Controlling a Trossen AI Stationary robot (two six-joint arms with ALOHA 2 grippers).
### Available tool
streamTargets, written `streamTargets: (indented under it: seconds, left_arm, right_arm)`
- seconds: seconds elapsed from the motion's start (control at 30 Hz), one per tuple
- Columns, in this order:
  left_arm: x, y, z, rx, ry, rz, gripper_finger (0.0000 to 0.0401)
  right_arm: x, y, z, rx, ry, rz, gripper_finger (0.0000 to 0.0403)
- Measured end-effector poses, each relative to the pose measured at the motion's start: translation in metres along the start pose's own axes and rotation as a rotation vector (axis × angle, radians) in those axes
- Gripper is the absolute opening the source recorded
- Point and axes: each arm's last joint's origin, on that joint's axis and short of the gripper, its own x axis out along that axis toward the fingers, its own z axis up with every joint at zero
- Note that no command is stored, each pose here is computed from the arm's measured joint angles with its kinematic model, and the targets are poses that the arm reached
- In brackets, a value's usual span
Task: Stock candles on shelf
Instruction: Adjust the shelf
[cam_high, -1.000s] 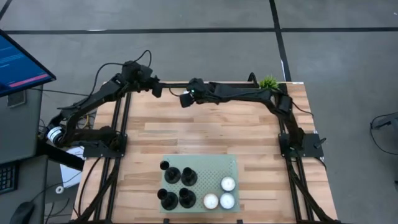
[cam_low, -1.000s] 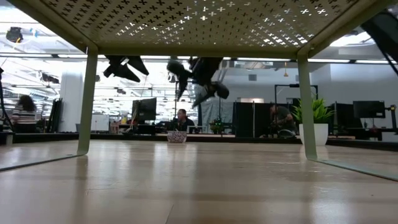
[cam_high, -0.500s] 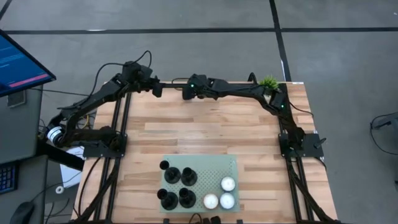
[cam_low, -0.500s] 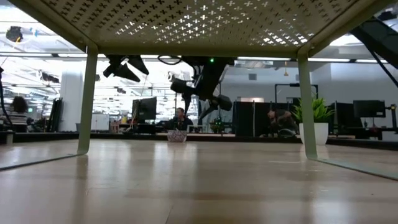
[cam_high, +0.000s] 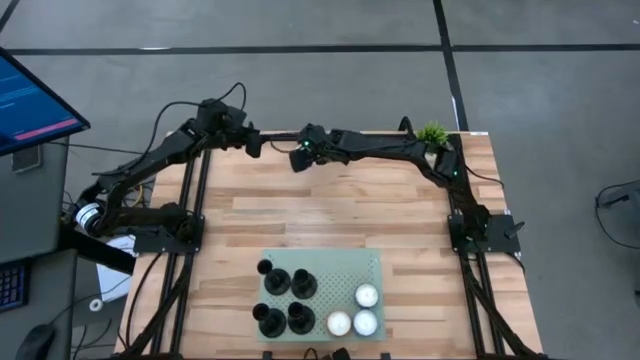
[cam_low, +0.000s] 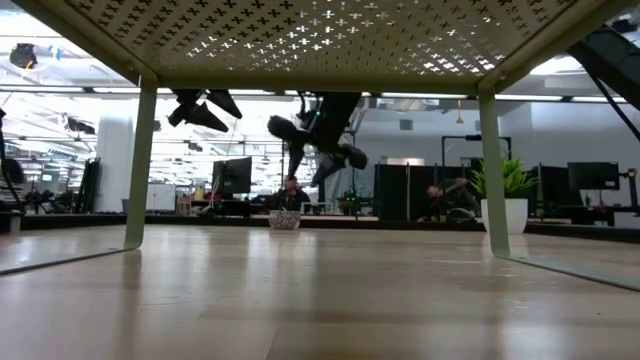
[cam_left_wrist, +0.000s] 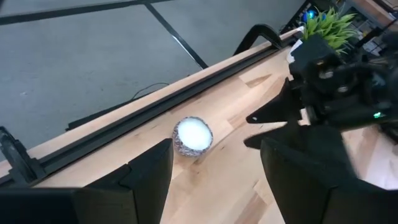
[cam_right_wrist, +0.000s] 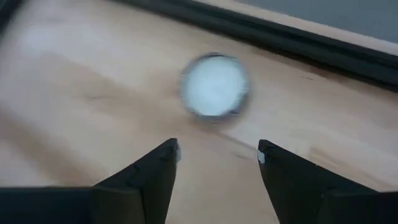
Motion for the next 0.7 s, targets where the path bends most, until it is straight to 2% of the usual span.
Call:
streamTargets:
  seconds: [0.07,0.17,0.27,0.37,0.47,0.57,0.7]
  left_arm:
    - [0.0,0.0,0.0,0.0,0.0,0.001,0.0244]
    - [0.0,0.0,0.0,0.001,0.0,0.0,0.0244]
    - [0.0,0.0,0.0,0.008,0.0,0.001,0.0244]
    - [0.0,0.001,0.0,0.007,0.0,0.003,0.0244]
    - [0.0,0.001,0.0,0.006,-0.001,0.005,0.0244]
    - [0.0,0.001,0.0,0.006,-0.001,0.007,0.0244]
    - [0.0,0.001,0.0,0.007,-0.001,0.006,0.0244]
  right_arm:
    - [-0.006,-0.001,0.002,-0.069,0.088,0.045,0.0216]
    - [-0.019,0.002,-0.005,-0.219,0.215,0.052,0.0217]
    - [-0.059,0.015,-0.013,-0.396,0.262,0.096,0.0215]
    - [-0.109,0.012,-0.017,-0.528,0.339,0.126,0.0215]
    - [-0.15,0.002,-0.012,-0.589,0.329,0.114,0.0216]
    - [-0.192,-0.012,0.005,-0.603,0.207,0.13,0.0216]
    - [-0.218,-0.038,0.025,-0.839,0.115,0.13,0.0213]
